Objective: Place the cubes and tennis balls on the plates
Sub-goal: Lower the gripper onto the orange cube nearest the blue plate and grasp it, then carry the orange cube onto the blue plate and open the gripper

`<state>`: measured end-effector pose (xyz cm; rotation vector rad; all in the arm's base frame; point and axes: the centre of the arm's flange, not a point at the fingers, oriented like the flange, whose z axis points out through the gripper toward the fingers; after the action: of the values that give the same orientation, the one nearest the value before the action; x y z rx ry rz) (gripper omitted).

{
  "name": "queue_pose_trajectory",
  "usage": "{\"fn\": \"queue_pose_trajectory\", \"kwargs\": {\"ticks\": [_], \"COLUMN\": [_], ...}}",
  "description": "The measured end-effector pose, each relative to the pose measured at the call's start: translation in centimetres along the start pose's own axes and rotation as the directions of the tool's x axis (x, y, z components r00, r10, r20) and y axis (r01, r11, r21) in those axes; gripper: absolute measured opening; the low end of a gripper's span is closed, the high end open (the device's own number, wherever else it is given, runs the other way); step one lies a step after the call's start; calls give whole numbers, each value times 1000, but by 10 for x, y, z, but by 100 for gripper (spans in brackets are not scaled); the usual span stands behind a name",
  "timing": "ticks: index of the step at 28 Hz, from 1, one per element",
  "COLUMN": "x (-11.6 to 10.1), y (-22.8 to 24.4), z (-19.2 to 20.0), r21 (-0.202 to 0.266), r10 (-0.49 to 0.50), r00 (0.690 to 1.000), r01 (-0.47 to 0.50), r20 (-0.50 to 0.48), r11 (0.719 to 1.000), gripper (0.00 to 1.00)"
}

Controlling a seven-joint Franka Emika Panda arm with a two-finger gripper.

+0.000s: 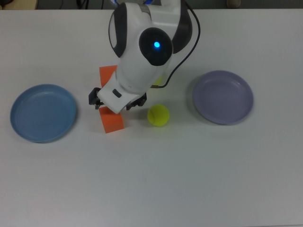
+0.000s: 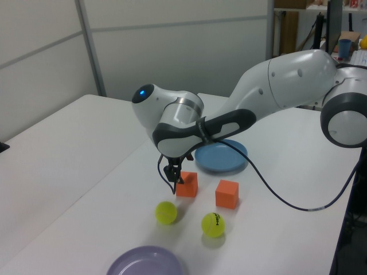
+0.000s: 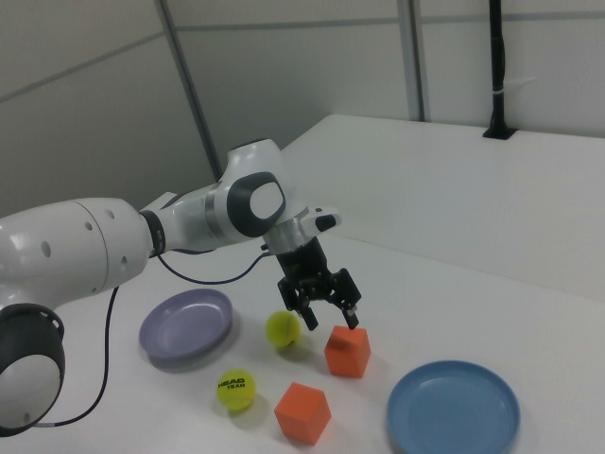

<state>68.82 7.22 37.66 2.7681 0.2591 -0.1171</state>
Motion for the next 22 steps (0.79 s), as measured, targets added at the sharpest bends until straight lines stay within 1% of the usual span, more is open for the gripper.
{"fn": "queue_pose_trajectory", "kwargs": {"ticks": [6,12,16,22], "x": [6,15,18,18], "y": [-7,-15,-19,-21], "z": [12,38,50,56], "r21": [-27,-70,-78,-79], "r10": [-11,-33,-42,-45], "r00": [1000,999,999,999], "r01": [11,31,41,45], "r20": [-15,-17,-9,-2], "r11": [1000,997,996,996], "gripper": [100,100,100,77]}}
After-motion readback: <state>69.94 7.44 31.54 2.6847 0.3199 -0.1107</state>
